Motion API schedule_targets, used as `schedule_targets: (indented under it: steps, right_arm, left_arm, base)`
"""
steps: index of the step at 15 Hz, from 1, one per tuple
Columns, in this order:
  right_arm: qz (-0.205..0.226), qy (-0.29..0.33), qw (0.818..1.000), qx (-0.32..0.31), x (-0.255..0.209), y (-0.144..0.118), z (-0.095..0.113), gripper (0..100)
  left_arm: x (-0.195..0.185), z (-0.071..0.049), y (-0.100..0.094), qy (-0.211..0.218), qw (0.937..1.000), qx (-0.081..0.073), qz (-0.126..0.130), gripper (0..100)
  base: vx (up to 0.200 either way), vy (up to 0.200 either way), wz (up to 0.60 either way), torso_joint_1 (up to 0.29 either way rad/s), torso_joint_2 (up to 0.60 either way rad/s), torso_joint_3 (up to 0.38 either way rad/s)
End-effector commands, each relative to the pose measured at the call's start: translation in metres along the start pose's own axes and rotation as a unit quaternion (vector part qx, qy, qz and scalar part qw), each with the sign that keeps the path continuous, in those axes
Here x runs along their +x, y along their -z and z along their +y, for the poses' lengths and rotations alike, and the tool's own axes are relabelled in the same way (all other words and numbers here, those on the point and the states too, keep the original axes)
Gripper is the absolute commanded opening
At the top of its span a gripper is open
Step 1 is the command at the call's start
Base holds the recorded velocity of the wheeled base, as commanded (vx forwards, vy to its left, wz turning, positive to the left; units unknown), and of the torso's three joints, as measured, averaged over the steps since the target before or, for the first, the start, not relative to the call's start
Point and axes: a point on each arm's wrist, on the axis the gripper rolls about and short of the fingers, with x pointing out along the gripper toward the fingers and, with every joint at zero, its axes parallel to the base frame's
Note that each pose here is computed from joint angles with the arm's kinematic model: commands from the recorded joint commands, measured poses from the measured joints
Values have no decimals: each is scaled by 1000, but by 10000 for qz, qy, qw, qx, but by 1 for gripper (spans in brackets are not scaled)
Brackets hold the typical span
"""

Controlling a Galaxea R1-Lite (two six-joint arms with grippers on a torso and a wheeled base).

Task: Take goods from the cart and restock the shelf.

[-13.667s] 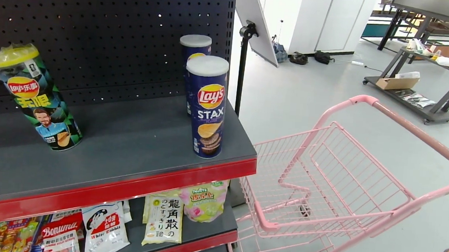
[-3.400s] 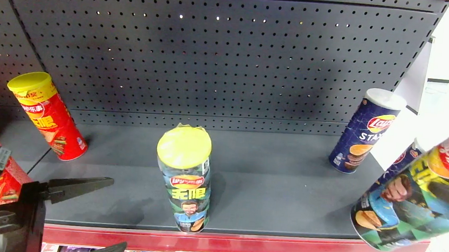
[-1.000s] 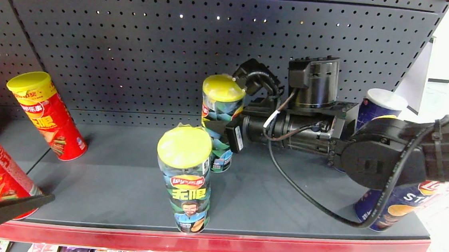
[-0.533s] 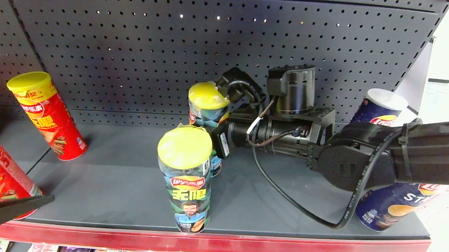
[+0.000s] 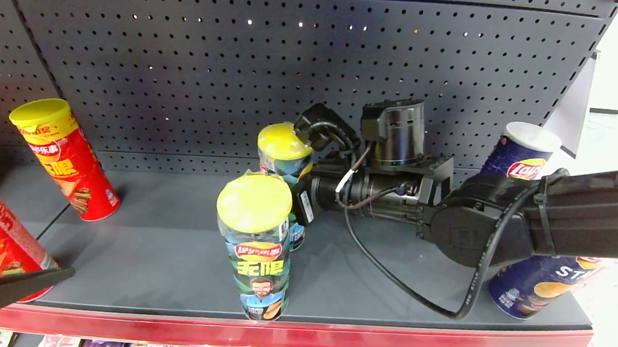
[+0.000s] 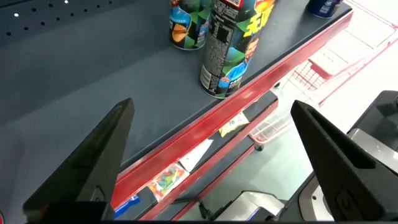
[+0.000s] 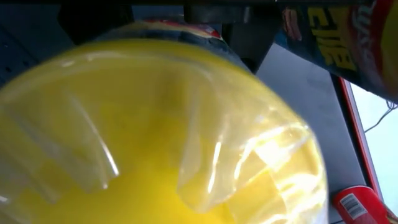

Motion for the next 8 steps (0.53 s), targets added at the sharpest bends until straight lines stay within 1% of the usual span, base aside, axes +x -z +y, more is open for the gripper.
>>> schedule_targets:
  steps: [1,2,5,8]
  right_arm:
    - [30,-6,10000,5,-1,2,1,0]
    - [32,2,10000,13,-1,2,1,100]
    - [-10,19,10000,2,-6,-2,1,100]
    - [29,19,10000,68,-23,-4,5,100]
  left_arm:
    - [1,0,0,-1,10000,-10,21,100]
    - [1,0,0,-1,10000,-10,21,100]
    - [1,1,0,0,10000,-13,28,100]
    - [1,1,-1,-1,10000,-10,21,100]
  base:
    - [0,0,0,0,0,0]
    - [0,0,0,0,0,0]
    - [0,0,0,0,0,0]
    - [0,0,0,0,0,0]
